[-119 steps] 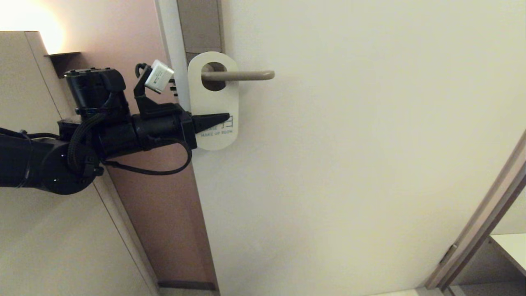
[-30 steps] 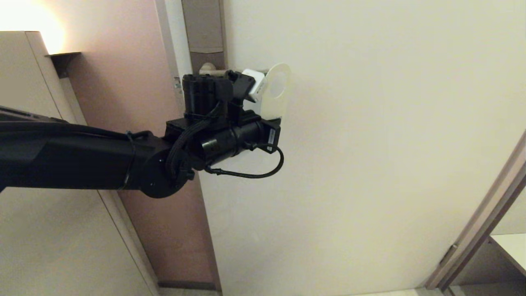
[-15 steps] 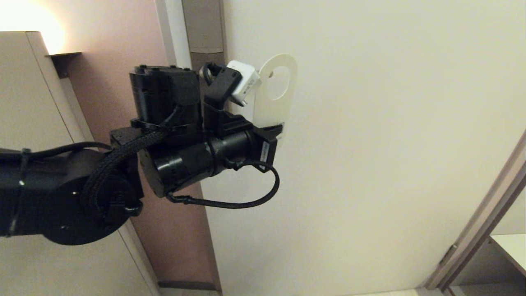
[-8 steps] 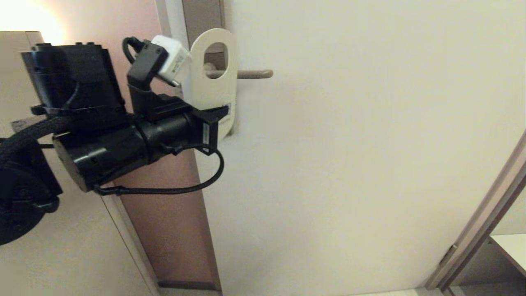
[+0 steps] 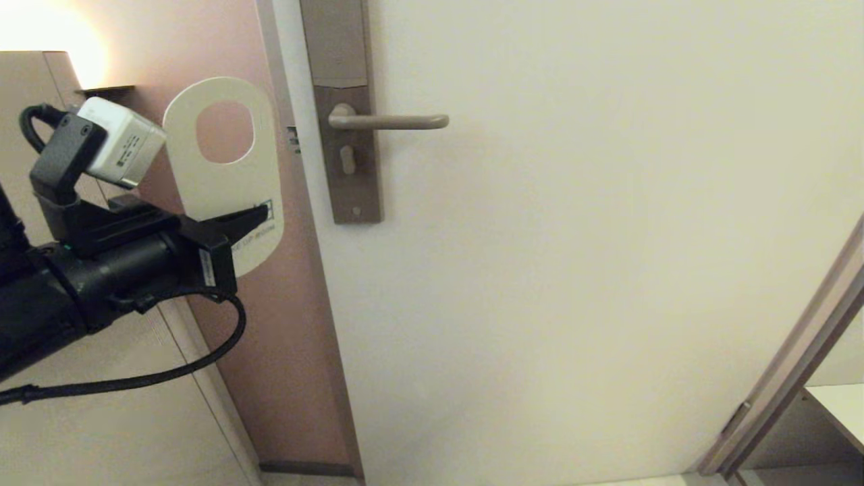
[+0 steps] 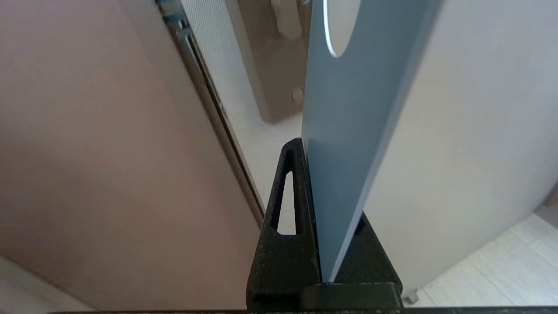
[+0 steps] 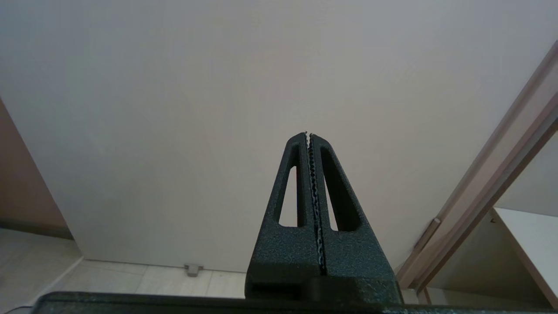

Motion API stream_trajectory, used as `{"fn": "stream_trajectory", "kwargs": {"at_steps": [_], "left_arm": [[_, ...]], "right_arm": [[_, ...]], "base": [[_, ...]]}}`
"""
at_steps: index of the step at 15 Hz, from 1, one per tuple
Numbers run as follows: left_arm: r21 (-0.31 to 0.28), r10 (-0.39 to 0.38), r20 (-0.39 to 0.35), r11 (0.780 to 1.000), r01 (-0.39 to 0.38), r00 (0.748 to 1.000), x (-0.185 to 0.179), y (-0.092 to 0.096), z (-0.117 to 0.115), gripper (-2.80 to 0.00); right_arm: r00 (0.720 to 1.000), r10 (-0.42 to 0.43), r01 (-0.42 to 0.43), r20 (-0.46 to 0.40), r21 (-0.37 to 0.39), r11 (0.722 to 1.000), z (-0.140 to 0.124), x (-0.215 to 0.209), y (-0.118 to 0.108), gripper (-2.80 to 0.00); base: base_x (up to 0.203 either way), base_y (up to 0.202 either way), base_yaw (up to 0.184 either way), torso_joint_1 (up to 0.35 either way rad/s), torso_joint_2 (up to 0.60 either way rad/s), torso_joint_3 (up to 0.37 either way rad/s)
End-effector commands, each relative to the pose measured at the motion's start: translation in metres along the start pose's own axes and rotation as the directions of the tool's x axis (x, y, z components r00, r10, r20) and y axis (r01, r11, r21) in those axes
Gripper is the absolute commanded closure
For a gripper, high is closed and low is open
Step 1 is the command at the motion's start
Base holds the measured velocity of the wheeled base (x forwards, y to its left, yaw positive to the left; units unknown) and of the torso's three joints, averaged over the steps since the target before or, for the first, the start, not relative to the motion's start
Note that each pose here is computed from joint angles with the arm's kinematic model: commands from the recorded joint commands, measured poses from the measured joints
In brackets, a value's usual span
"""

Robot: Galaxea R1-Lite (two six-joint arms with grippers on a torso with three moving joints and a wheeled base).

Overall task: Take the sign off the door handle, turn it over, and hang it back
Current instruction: Hand it to the other hand

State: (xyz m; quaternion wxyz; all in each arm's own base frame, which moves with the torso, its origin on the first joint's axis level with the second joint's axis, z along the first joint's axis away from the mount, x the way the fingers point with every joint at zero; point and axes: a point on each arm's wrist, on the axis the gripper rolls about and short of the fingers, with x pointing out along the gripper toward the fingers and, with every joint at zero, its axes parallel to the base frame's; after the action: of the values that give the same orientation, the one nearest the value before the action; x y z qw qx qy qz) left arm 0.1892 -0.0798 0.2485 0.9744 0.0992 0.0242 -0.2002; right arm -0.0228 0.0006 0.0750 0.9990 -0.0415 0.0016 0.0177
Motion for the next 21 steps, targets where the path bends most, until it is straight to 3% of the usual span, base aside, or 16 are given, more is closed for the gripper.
{"fn": "stream_trajectory", "kwargs": {"at_steps": [1,4,7,9,12,16,18,21], "left_arm": [[0.000,0.007,0.014,1.000,-0.007,1.000,-0.012,0.001,-0.001,0.00],[-0.017,-0.034,0.006,0.999,0.034,0.999,-0.012,-0.001,-0.006,0.00],[-0.033,-0.144,0.008,0.989,0.144,0.990,-0.009,-0.004,-0.008,0.00],[-0.050,-0.243,0.009,0.969,0.243,0.970,-0.005,-0.007,-0.011,0.00],[-0.106,-0.396,0.009,0.913,0.394,0.918,0.004,-0.013,-0.015,0.00],[-0.172,-0.541,0.028,0.826,0.538,0.840,0.017,-0.029,-0.010,0.00],[-0.210,-0.596,0.035,0.780,0.589,0.802,0.026,-0.043,-0.005,0.00],[-0.225,-0.655,0.032,0.731,0.644,0.755,0.041,-0.060,-0.001,0.00]], "right_arm": [[1.000,0.001,-0.001,0.000,-0.001,1.000,0.000,0.000,0.000,0.00],[1.000,0.001,-0.001,0.000,-0.001,1.000,0.000,0.000,0.000,0.00],[1.000,0.001,-0.001,0.000,-0.001,1.000,0.000,0.000,0.000,0.00],[1.000,0.001,-0.001,0.000,-0.001,1.000,0.000,0.000,0.000,0.00],[1.000,0.001,-0.001,0.000,-0.001,1.000,0.000,0.000,0.000,0.00],[1.000,0.001,-0.001,0.000,-0.001,1.000,0.000,0.000,0.000,0.00],[1.000,0.000,0.000,0.000,-0.001,1.000,0.000,0.000,0.000,0.00],[1.000,0.001,-0.001,0.000,-0.001,1.000,0.000,0.000,0.000,0.00]], "base": [[0.000,0.000,0.000,0.000,0.00,0.000],[0.000,0.000,0.000,0.000,0.00,0.000],[0.000,0.000,0.000,0.000,0.00,0.000],[0.000,0.000,0.000,0.000,0.00,0.000],[0.000,0.000,0.000,0.000,0.00,0.000],[0.000,0.000,0.000,0.000,0.00,0.000],[0.000,0.000,0.000,0.000,0.00,0.000],[0.000,0.000,0.000,0.000,0.00,0.000]]}}
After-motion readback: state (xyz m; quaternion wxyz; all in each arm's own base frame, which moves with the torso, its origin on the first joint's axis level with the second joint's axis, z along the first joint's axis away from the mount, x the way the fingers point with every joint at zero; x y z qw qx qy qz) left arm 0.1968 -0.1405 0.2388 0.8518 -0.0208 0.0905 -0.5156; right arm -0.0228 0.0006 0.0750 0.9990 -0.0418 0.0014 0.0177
